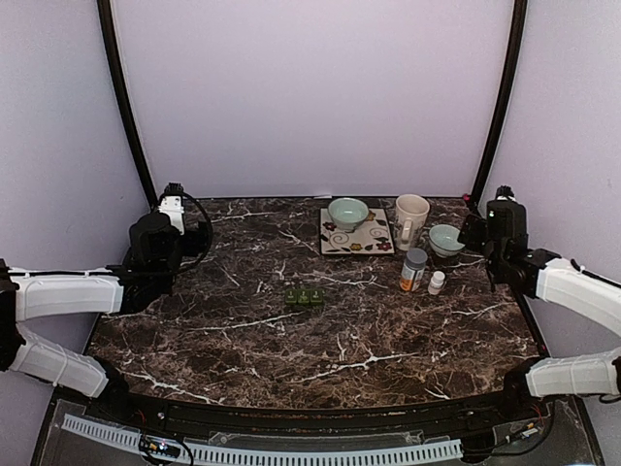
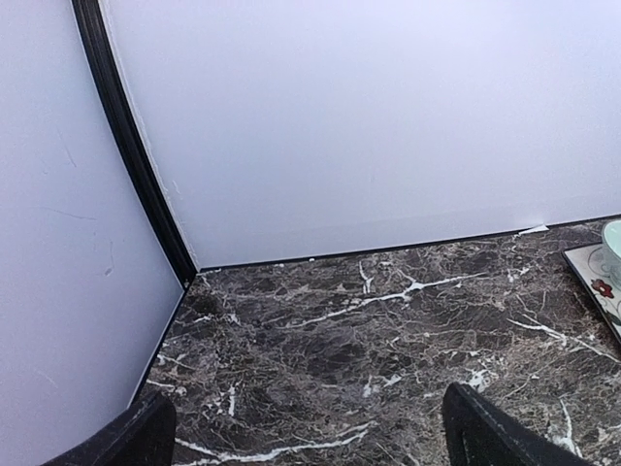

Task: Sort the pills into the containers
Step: Reset both arms

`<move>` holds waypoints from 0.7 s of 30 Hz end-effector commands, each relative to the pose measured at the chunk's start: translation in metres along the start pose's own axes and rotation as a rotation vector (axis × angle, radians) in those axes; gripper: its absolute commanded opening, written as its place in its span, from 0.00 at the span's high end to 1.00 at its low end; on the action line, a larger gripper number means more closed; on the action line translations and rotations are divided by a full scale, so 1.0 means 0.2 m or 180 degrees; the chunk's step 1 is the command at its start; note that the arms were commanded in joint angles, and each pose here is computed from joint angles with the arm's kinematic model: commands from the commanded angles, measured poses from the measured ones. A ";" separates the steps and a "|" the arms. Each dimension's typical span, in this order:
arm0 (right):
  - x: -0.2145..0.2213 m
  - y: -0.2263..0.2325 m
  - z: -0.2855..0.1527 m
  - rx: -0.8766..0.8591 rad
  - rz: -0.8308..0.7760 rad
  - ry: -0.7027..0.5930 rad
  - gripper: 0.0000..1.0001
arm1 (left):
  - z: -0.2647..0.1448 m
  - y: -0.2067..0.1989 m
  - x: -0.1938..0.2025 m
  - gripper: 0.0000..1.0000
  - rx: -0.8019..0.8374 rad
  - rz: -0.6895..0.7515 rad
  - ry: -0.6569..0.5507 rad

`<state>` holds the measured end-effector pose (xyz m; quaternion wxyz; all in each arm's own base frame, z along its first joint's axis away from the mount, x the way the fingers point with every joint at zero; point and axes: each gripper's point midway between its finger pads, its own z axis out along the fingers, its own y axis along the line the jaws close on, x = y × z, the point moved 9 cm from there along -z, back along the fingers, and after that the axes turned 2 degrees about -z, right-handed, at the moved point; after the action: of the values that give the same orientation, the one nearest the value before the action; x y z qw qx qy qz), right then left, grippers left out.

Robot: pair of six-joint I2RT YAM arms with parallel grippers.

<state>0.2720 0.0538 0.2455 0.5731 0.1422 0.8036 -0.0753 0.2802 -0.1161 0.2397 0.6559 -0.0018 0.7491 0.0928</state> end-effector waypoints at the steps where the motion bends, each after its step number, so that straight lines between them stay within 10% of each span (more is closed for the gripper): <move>1: 0.01 -0.12 -0.04 0.0086 0.0228 -0.0178 0.01 | -0.01 0.02 -0.04 0.01 0.0047 0.0040 -0.0339; 21: 0.08 -0.21 -0.01 0.0849 0.0424 -0.0083 0.00 | 0.10 0.11 0.07 0.01 0.0279 -0.0023 -0.0223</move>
<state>0.2463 0.0169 0.2239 0.5561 0.2575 0.7767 -0.1453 0.2956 -0.0925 0.2247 0.6723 0.0364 0.7364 0.0668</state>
